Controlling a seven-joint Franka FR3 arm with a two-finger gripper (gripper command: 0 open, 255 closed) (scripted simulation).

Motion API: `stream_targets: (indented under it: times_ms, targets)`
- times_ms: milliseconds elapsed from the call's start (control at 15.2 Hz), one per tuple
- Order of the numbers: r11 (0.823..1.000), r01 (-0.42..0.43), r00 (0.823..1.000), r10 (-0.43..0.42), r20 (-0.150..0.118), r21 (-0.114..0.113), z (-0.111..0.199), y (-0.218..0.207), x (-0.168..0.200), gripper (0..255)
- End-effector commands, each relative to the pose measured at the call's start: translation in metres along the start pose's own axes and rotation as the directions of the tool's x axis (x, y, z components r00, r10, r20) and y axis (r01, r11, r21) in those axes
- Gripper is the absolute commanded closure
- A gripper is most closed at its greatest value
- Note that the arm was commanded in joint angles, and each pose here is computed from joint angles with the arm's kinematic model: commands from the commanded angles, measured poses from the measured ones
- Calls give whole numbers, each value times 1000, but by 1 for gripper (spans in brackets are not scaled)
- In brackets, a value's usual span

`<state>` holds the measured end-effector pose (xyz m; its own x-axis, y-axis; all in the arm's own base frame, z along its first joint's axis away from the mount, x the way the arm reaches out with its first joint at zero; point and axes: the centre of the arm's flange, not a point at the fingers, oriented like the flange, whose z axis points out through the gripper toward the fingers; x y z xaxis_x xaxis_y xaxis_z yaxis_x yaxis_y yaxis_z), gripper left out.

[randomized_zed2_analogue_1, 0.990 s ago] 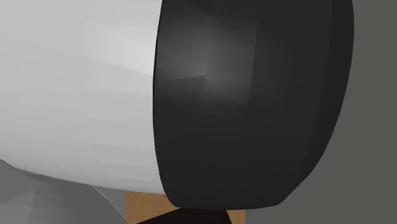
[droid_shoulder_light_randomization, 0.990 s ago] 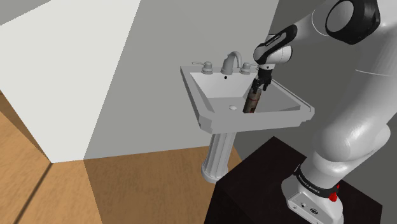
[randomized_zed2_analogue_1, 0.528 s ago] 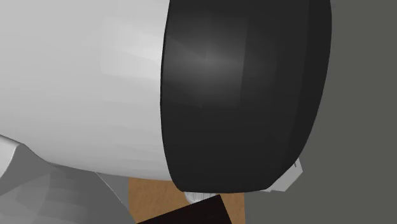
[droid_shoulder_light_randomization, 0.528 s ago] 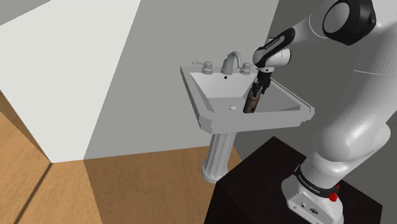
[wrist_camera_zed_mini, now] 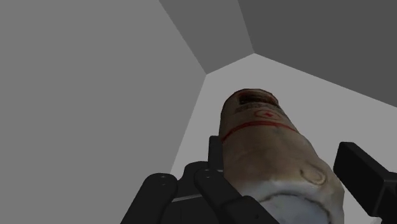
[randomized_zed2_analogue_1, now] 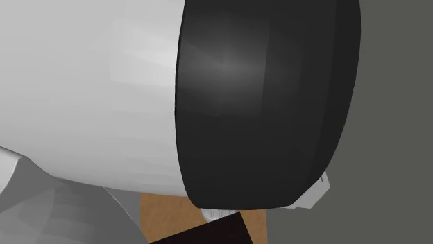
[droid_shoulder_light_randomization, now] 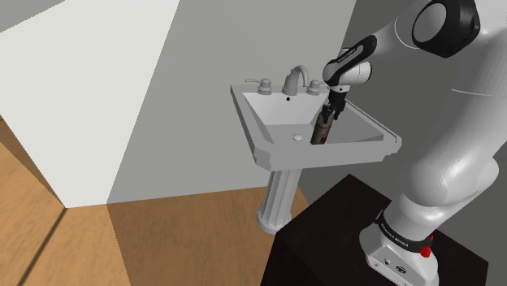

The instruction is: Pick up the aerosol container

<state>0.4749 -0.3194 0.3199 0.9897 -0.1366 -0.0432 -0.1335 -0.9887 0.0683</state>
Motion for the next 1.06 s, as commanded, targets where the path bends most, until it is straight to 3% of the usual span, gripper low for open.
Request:
stream_targets:
  times_ms: [0, 990]
  targets:
    - [1000, 0, 1000, 0, 2, 1, -7, 0, -1, 255]
    - [1000, 0, 1000, 0, 2, 1, -76, 5, -4, 255]
